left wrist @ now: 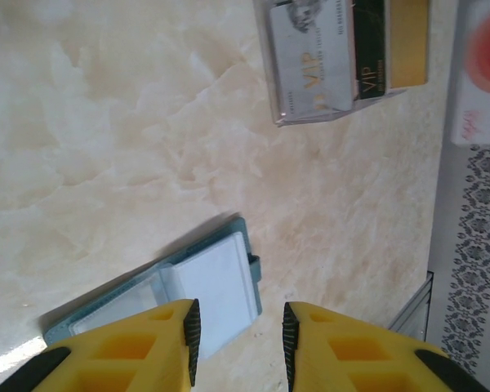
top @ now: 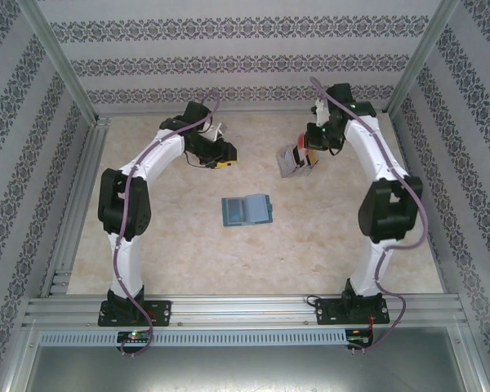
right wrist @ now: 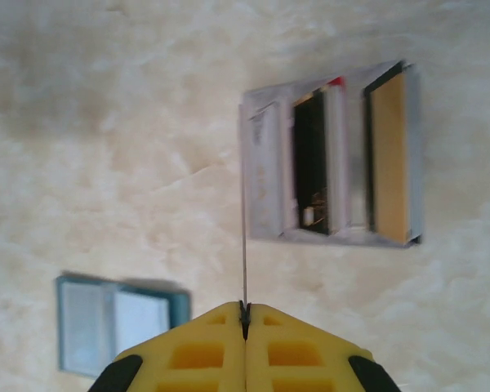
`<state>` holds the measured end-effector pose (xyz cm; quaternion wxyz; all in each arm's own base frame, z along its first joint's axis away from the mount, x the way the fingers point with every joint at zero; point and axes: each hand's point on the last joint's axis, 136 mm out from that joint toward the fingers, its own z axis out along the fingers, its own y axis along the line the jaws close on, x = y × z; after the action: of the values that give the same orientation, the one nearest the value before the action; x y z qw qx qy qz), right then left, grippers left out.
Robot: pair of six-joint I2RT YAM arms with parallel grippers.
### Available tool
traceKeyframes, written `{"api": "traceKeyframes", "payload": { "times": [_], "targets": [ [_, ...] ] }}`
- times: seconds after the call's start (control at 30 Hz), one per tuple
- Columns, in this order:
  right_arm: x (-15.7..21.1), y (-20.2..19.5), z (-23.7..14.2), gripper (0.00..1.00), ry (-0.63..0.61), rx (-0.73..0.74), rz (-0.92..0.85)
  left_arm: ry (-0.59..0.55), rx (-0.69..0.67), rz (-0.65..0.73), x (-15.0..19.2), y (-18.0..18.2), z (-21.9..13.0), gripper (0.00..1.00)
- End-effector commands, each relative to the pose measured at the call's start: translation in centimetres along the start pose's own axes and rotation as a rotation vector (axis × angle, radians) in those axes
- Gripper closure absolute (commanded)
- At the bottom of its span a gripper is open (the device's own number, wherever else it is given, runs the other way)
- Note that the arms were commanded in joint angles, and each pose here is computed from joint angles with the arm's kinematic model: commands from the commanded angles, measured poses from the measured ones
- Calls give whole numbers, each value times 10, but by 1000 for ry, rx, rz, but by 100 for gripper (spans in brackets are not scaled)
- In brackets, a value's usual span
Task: Put the credit cards into the card holder
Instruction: Pick up the credit card from the storage box, then insert the credit card into the card slot.
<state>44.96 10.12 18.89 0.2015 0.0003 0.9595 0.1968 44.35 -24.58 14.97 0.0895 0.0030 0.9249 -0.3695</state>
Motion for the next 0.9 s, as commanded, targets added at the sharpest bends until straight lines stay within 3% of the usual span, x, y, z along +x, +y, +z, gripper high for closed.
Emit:
{"api": "traceKeyframes", "payload": {
  "times": [0.0, 0.23, 0.43, 0.6, 0.87],
  "targets": [
    [2, 45, -7, 93, -88, -232, 26, 52, -75, -76, 11, 24, 12, 65],
    [59, 108, 32, 93, -71, -482, 68, 120, -182, -86, 33, 48, 45, 66],
    [108, 134, 77, 94, -18, -515, 71, 121, -279, -108, 44, 71, 57, 67],
    [138, 130, 96, 93, 17, -475, 67, 97, -284, -120, 52, 73, 51, 67],
    [171, 109, 103, 93, 65, -424, 68, 98, -301, -171, 96, 86, 45, 67]
  ]
}}
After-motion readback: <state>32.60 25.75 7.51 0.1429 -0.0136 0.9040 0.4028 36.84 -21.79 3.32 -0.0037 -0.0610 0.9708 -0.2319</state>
